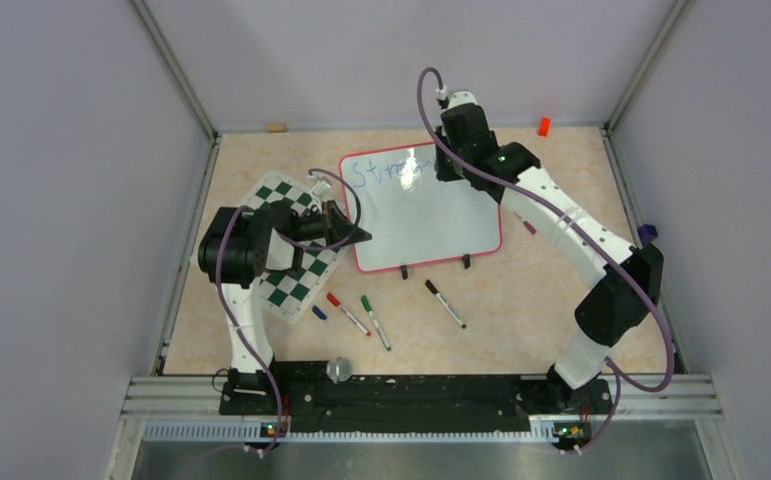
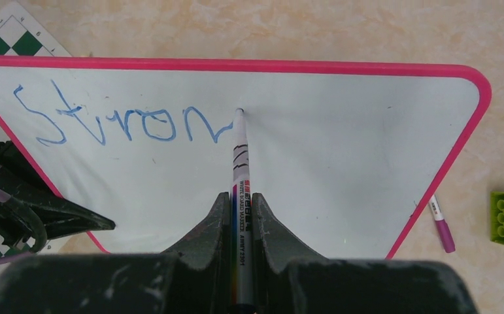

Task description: Write a sentence on the whiteboard

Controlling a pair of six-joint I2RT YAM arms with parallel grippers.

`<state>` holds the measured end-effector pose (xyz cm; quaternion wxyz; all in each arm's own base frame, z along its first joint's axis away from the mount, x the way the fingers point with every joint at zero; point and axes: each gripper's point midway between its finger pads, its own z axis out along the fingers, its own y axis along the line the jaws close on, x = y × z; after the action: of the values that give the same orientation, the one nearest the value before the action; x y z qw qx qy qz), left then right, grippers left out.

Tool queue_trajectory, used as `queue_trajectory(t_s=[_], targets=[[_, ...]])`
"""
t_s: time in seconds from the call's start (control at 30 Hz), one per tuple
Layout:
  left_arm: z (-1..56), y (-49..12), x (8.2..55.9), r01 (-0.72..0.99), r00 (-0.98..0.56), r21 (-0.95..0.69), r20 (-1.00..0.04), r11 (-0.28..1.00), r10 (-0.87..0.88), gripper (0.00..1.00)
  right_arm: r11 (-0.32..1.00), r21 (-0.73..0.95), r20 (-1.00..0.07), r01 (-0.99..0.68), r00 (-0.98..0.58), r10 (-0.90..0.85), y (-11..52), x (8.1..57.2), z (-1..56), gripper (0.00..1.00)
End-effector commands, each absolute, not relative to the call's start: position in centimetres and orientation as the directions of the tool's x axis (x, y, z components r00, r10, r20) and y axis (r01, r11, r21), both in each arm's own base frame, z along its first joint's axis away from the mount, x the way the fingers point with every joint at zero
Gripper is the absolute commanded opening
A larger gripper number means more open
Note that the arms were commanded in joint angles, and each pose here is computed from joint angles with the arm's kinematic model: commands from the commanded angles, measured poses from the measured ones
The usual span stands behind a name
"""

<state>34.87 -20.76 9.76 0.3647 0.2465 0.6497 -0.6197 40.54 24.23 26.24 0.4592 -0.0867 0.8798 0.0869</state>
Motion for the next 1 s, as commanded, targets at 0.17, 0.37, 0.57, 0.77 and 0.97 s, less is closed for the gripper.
queue_trajectory(t_s=[0.17, 0.37, 0.57, 0.77, 0.97], targets=[[11.2, -20.3, 35.9, 0.895, -0.403, -0.423, -0.903, 0.139, -0.148, 0.05, 0.968, 0.092, -0.873, -0.232, -0.487, -0.033, 24.0, 42.0, 30.3, 0.00], [11.2, -20.3, 36.0, 0.896, -0.403, -0.423, -0.903, 0.139, -0.149, 0.05, 0.966, 0.096, -0.867, -0.238, -0.496, -0.036, 24.2, 42.0, 29.9, 0.00], [11.2, -20.3, 36.0, 0.896, -0.403, -0.422, -0.903, 0.139, -0.148, 0.05, 0.962, 0.109, -0.855, -0.249, -0.518, -0.037, 24.2, 41.3, 29.3, 0.00], [11.3, -20.3, 36.0, 0.896, -0.401, -0.421, -0.904, 0.139, -0.149, 0.05, 0.965, 0.102, -0.840, -0.240, -0.540, -0.046, 23.7, 40.6, 28.3, 0.00], [11.2, -20.3, 35.9, 0.895, -0.404, -0.424, -0.903, 0.139, -0.148, 0.05, 0.971, 0.089, -0.834, -0.224, -0.550, -0.050, 23.4, 40.7, 27.7, 0.00]])
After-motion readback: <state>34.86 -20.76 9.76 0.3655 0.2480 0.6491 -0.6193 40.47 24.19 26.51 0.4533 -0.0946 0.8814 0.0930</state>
